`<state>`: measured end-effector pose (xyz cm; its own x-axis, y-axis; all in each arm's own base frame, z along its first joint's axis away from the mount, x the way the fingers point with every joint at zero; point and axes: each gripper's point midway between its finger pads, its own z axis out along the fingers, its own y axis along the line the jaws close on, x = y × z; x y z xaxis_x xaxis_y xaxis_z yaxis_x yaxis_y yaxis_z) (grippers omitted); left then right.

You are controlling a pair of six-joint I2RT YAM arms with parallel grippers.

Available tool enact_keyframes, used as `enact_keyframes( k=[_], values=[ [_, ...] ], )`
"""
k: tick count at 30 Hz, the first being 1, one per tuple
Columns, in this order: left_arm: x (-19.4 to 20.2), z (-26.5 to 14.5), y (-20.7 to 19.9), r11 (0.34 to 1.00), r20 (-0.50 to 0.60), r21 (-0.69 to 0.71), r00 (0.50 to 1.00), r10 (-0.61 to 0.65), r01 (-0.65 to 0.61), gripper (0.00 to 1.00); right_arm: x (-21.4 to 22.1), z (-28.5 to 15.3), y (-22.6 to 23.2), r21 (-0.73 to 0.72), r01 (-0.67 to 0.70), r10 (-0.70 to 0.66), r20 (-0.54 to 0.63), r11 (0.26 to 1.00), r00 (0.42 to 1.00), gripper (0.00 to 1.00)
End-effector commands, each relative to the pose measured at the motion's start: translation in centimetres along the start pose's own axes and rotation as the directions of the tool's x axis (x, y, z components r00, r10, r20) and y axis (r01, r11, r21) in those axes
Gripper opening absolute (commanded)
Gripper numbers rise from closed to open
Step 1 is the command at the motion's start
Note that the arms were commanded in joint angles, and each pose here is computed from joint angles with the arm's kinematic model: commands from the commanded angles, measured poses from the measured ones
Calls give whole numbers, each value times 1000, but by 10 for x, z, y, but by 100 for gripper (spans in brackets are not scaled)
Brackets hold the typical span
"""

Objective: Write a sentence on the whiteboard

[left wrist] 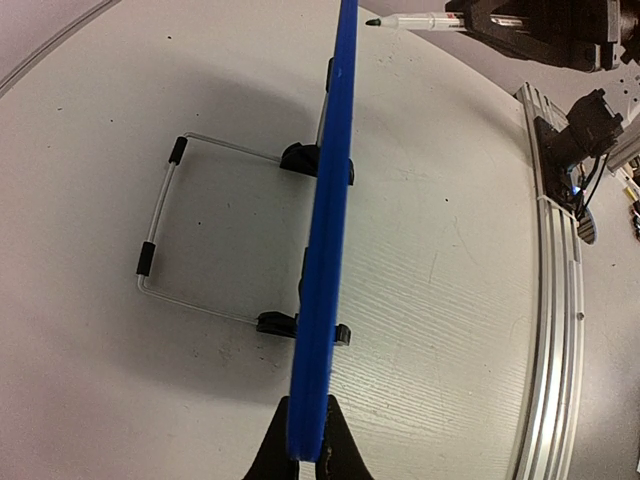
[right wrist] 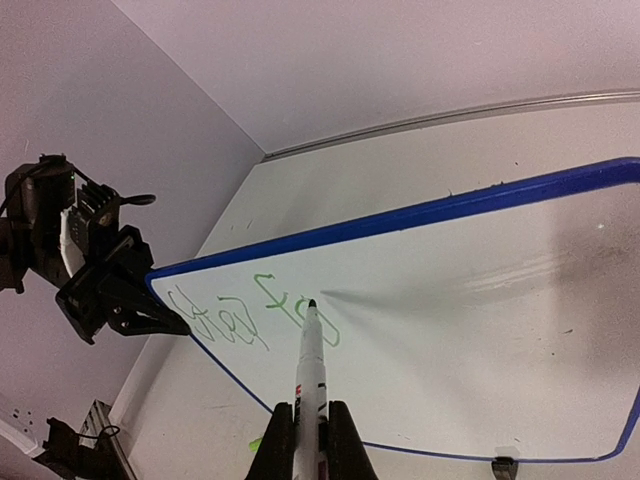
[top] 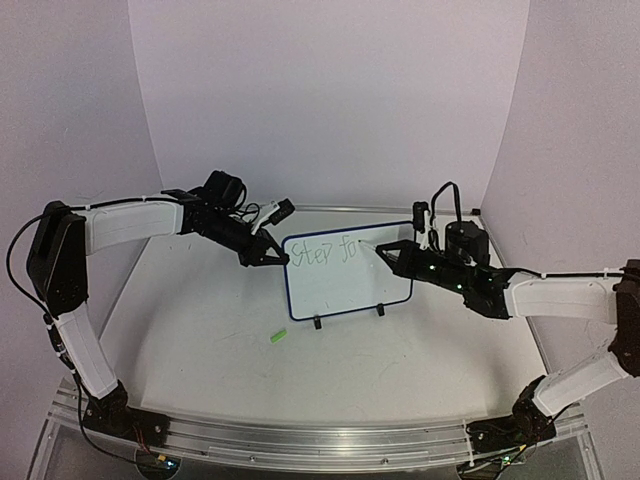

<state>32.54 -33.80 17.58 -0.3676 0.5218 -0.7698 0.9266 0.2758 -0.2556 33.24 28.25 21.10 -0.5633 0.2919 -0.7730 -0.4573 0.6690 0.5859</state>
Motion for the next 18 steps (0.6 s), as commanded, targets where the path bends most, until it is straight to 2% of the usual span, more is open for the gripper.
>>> enact_keyframes(
  k=[1,18],
  values=[
    [9,8,4,1000,-50,-23,999,4,-5,0,-11,8,1,6,23,-23,26,1000,999,0],
    [8,6,3,1000,-48,-25,999,9,-10,0,-10,9,-6,36,22,-23,30,999,999,0]
  ],
)
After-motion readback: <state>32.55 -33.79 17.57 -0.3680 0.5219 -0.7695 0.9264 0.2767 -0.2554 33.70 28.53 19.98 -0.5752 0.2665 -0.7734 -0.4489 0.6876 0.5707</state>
